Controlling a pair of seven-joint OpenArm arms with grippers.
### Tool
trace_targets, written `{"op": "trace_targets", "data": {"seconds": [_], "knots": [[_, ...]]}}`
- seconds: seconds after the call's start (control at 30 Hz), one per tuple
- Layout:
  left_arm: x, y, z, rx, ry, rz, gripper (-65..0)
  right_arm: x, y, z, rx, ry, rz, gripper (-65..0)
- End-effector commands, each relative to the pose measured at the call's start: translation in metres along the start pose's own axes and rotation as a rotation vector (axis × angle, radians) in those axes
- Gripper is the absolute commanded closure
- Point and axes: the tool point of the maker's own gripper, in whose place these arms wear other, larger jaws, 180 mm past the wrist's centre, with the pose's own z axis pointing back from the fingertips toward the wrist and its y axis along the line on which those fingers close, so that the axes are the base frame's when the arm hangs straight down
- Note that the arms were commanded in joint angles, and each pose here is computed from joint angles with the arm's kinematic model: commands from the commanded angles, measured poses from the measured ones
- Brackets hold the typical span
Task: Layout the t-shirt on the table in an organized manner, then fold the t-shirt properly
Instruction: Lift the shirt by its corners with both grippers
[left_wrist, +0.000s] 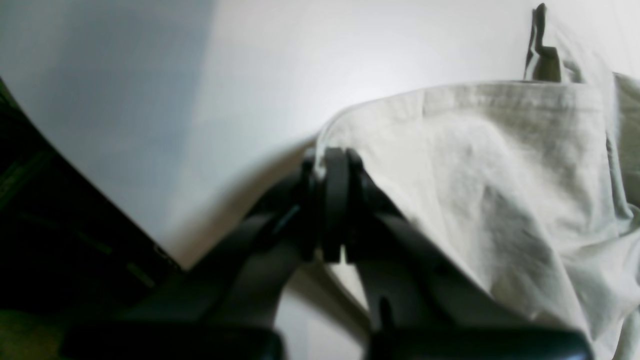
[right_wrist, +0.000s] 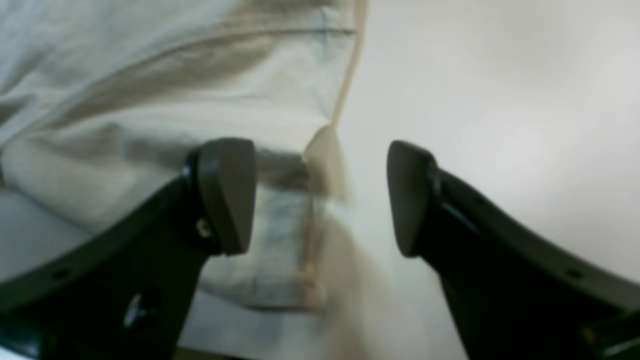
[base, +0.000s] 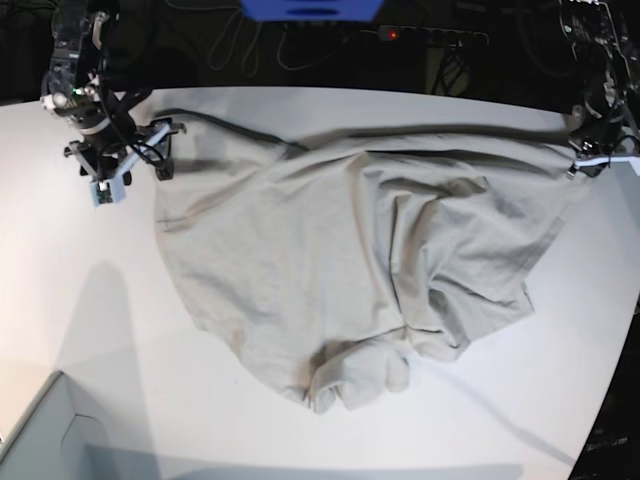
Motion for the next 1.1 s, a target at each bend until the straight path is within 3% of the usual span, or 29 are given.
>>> {"op": "trace_targets", "data": {"seconds": [0.0,0.3,0.63,0.73,0.87,0.93,1.07], "knots": [[0.017,-0.003,0.000,-0.012,-0.046,-0.013,0.0,0.011,-0.001,-0.002,0.008,-0.034,0.007,-41.5],[0.015,-0.001,0.000,-0.008,-0.041,-0.010,0.0,0.004,0.028,-0.017,0.085,-0.001,0.026,-41.5],[0.012,0.002,0.001,-0.001,-0.034,-0.011,0.0,-0.020,0.021,-0.032,0.084,0.069,-0.017,-41.0],[0.012,0.003,0.001,0.000,-0.033,-0.011,0.0,-0.022,0.016,-0.030,0.082,0.078,0.006,-31.8],[0.010,0.006,0.005,0.004,-0.030,-0.018,0.0,-0.022,0.019,-0.029,0.089,0.081,0.019,0.0],[0.012,0.005,0.008,-0.001,-0.035,-0.025,0.0,-0.027,0.019,-0.023,0.087,0.087,0.025,0.0],[0.025,-0.007,0.020,-0.036,-0.072,-0.059,0.0,0.000,0.023,0.004,0.081,-0.001,0.097,0.0]]}}
